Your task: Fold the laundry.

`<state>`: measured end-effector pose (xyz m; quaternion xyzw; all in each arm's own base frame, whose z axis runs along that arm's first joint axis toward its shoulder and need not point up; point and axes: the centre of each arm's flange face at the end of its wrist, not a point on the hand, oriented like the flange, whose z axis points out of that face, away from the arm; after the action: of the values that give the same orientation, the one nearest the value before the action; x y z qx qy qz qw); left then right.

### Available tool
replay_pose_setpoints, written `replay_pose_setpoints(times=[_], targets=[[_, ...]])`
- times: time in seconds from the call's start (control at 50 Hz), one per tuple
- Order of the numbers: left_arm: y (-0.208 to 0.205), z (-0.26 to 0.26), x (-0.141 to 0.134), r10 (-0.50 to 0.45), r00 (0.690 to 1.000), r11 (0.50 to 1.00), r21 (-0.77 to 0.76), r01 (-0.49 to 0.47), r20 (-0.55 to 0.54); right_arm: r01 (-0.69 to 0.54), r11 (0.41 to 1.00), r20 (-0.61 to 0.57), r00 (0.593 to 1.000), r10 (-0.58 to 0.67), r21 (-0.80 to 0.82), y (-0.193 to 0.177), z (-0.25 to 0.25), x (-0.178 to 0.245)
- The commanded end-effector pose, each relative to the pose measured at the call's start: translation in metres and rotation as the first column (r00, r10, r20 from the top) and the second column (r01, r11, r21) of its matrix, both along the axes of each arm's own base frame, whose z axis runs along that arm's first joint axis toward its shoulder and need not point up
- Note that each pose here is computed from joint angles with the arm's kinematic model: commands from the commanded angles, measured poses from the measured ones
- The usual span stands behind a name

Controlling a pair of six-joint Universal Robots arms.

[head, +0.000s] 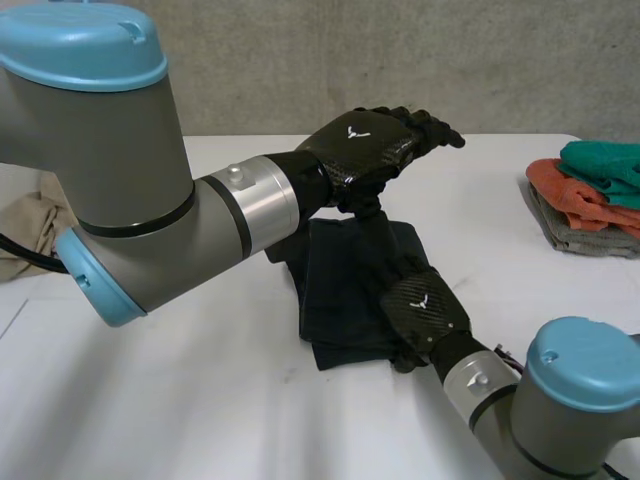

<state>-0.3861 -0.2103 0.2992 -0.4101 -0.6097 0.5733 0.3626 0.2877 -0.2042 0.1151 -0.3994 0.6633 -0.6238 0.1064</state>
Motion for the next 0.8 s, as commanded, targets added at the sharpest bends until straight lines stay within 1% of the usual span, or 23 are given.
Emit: replay_pose_setpoints(times=[0.02, 0.08, 0.24, 0.34, 0.4, 0.42, 0.46, 0.48, 0.54, 0.56, 0.62, 0.64, 0.7, 0.72, 0.76, 0.78, 0.8], targets=[[-0.002, -0.004, 0.0, 0.02, 1.0, 1.0, -0.004, -0.02, 0.007, 0.08, 0.994, 0.019, 0.997, -0.078, -0.08, -0.032, -0.014, 0.009], [-0.003, -0.005, 0.0, 0.022, 1.0, 1.0, -0.011, -0.022, 0.002, 0.105, 0.99, 0.027, 0.994, -0.102, -0.097, -0.044, -0.017, 0.013], [-0.004, -0.003, 0.0, 0.025, 1.0, 1.0, -0.019, -0.025, -0.004, 0.102, 0.985, 0.074, 0.993, -0.092, -0.137, -0.066, -0.009, 0.023], [-0.008, -0.001, 0.003, 0.035, 0.999, 0.999, -0.022, -0.035, -0.007, 0.071, 0.977, 0.112, 0.993, -0.049, -0.201, -0.077, 0.012, 0.033], [-0.009, 0.003, 0.004, 0.041, 0.999, 0.999, -0.033, -0.042, -0.016, 0.075, 0.962, 0.151, 0.988, -0.036, -0.264, -0.087, 0.035, 0.038], [-0.009, 0.006, 0.005, 0.043, 0.999, 0.998, -0.039, -0.044, -0.021, 0.089, 0.948, 0.184, 0.982, -0.033, -0.307, -0.095, 0.054, 0.04], [-0.01, 0.014, 0.008, 0.05, 0.998, 0.997, -0.06, -0.052, -0.038, 0.111, 0.93, 0.214, 0.976, -0.036, -0.35, -0.105, 0.073, 0.038], [-0.011, 0.018, 0.01, 0.054, 0.997, 0.996, -0.069, -0.057, -0.046, 0.142, 0.908, 0.242, 0.969, -0.046, -0.395, -0.118, 0.094, 0.033], [-0.014, 0.03, 0.015, 0.073, 0.995, 0.992, -0.102, -0.081, -0.075, 0.206, 0.866, 0.281, 0.956, -0.08, -0.456, -0.141, 0.124, 0.018], [-0.015, 0.033, 0.016, 0.079, 0.993, 0.99, -0.11, -0.088, -0.083, 0.246, 0.835, 0.306, 0.947, -0.099, -0.493, -0.155, 0.144, 0.008], [-0.016, 0.043, 0.021, 0.096, 0.99, 0.985, -0.131, -0.11, -0.106, 0.302, 0.785, 0.336, 0.933, -0.128, -0.54, -0.175, 0.169, -0.011], [-0.016, 0.044, 0.021, 0.097, 0.989, 0.985, -0.133, -0.111, -0.108, 0.335, 0.752, 0.351, 0.925, -0.147, -0.567, -0.187, 0.183, -0.024], [-0.015, 0.045, 0.022, 0.099, 0.989, 0.984, -0.134, -0.113, -0.109, 0.374, 0.704, 0.363, 0.915, -0.175, -0.603, -0.206, 0.201, -0.048], [-0.014, 0.043, 0.022, 0.097, 0.99, 0.985, -0.132, -0.111, -0.105, 0.394, 0.674, 0.366, 0.91, -0.193, -0.625, -0.218, 0.211, -0.065], [-0.014, 0.042, 0.022, 0.098, 0.99, 0.985, -0.129, -0.111, -0.102, 0.401, 0.651, 0.359, 0.911, -0.206, -0.645, -0.23, 0.217, -0.083], [-0.013, 0.043, 0.023, 0.098, 0.99, 0.985, -0.13, -0.111, -0.103, 0.405, 0.635, 0.351, 0.911, -0.216, -0.658, -0.242, 0.22, -0.103], [-0.011, 0.043, 0.024, 0.096, 0.99, 0.986, -0.129, -0.109, -0.102, 0.405, 0.632, 0.348, 0.911, -0.221, -0.661, -0.247, 0.22, -0.112]])
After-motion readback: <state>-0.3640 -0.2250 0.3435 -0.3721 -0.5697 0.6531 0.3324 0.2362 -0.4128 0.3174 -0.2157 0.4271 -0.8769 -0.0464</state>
